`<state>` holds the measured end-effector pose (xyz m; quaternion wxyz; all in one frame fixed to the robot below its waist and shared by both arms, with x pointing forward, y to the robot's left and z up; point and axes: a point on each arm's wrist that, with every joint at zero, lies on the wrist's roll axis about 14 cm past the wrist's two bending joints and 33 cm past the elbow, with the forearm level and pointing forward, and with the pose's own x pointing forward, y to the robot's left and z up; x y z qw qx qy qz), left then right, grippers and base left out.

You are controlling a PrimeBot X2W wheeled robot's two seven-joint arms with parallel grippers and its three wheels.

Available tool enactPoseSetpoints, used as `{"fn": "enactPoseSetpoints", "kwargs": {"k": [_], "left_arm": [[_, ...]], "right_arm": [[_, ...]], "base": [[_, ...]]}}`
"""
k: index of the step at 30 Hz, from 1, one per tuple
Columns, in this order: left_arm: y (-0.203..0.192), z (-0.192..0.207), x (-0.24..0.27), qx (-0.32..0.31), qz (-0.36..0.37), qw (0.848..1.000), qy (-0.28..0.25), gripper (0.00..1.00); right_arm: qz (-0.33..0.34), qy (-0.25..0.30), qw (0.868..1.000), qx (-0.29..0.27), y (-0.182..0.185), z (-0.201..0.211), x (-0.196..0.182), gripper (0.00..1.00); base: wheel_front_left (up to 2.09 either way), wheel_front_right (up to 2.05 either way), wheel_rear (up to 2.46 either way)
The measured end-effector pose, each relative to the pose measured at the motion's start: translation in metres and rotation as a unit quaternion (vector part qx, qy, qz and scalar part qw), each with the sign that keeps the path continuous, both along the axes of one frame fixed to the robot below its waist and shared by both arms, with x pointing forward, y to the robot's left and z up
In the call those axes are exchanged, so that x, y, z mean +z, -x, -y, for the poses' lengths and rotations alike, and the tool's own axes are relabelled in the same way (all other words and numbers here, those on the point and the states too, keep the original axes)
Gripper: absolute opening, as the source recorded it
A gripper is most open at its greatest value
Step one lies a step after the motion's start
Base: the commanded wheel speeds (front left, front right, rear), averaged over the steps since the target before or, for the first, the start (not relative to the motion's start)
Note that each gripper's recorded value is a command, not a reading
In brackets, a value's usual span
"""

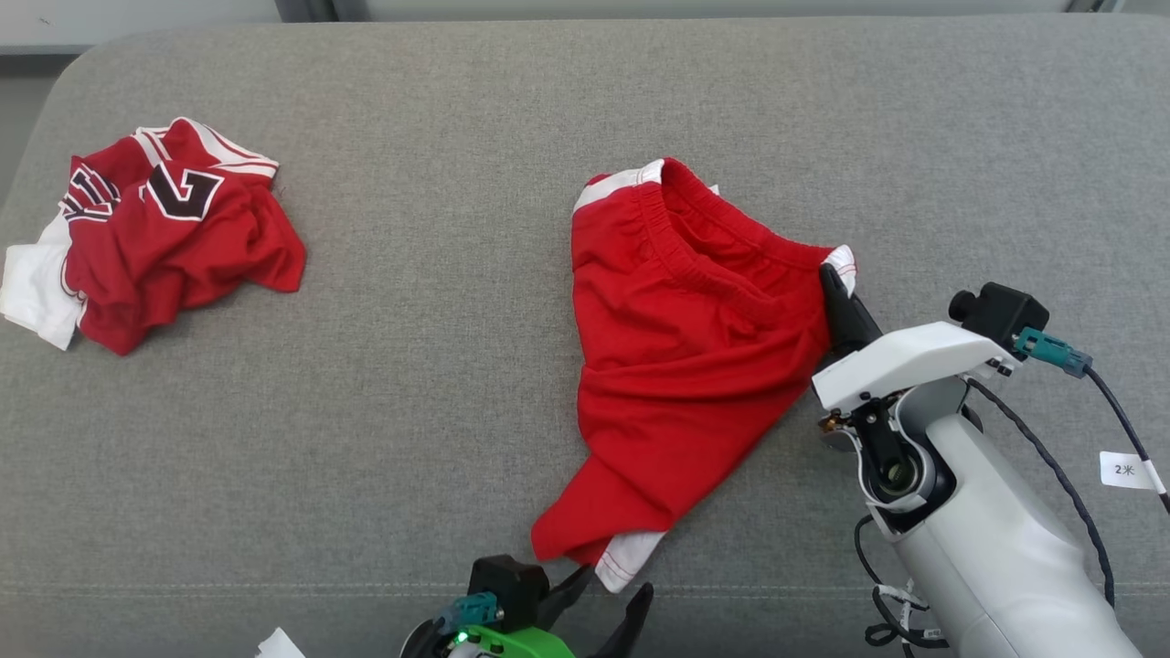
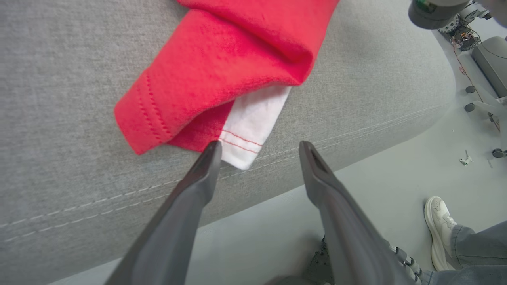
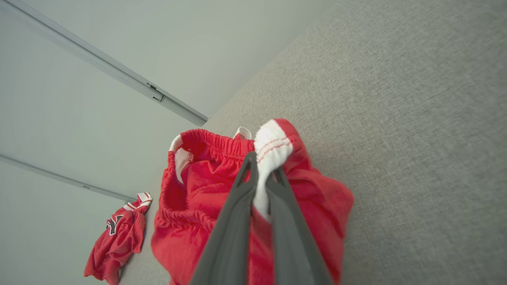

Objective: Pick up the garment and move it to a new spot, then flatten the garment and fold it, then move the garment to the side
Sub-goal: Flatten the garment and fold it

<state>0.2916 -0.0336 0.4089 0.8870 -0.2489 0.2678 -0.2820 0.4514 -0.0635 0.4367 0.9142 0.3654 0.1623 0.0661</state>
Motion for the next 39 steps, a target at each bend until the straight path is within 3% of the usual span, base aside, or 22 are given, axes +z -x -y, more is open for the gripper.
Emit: {"fn": "enactPoseSetpoints", "kwargs": {"k": [37,38,39], "left_arm": [[-0.015,0.012,-0.033,-0.066,0.052,0.994,-0.067,1.0],[-0.015,0.012,-0.033,-0.066,0.053,0.994,-0.067,0.86],[-0.015,0.012,-0.033,-0.066,0.053,0.994,-0.067,0.61]], "right_arm": [[-0.021,-0.007,0.999,-0.025,-0.019,0.015,-0.018,0.0],[-0.021,-0.007,0.999,-0.025,-0.019,0.015,-0.019,0.0],[-0.022,-0.007,0.999,-0.025,-0.019,0.015,-0.019,0.0]], "base": [[0.0,0.0,0.0],[0.0,0.0,0.0],[0.0,0.0,0.0]]}}
